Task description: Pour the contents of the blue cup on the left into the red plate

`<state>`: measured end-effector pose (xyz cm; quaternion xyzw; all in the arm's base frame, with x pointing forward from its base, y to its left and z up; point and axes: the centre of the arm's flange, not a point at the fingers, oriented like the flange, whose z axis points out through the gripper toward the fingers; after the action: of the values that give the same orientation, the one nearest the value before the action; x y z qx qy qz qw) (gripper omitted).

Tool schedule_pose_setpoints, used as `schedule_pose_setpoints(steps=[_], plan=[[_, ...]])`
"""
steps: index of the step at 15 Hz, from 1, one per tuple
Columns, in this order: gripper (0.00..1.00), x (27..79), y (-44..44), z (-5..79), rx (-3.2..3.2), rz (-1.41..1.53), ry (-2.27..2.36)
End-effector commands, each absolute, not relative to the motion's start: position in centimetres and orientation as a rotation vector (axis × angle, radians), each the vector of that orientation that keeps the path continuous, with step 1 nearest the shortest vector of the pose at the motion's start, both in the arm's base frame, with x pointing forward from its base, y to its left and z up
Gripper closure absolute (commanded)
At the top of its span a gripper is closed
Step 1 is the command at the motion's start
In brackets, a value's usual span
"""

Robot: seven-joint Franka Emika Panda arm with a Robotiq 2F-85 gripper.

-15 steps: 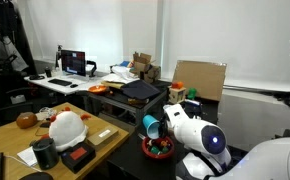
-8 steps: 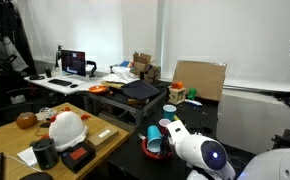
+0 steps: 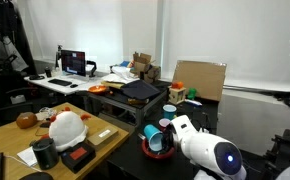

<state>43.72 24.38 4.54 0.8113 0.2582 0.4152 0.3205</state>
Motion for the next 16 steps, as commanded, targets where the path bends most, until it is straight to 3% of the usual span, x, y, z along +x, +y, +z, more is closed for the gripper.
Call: schedule_pose_setpoints(steps=[1, 8, 16], plan=[[0.99, 40.8, 23.0, 8.2, 2.095, 1.097, 0.718], [0.99, 37.8, 23.1, 20.4, 2.093, 1.12, 0.627], [0.99, 35.8, 16.6, 37.7, 2.087, 1.178, 0.361]])
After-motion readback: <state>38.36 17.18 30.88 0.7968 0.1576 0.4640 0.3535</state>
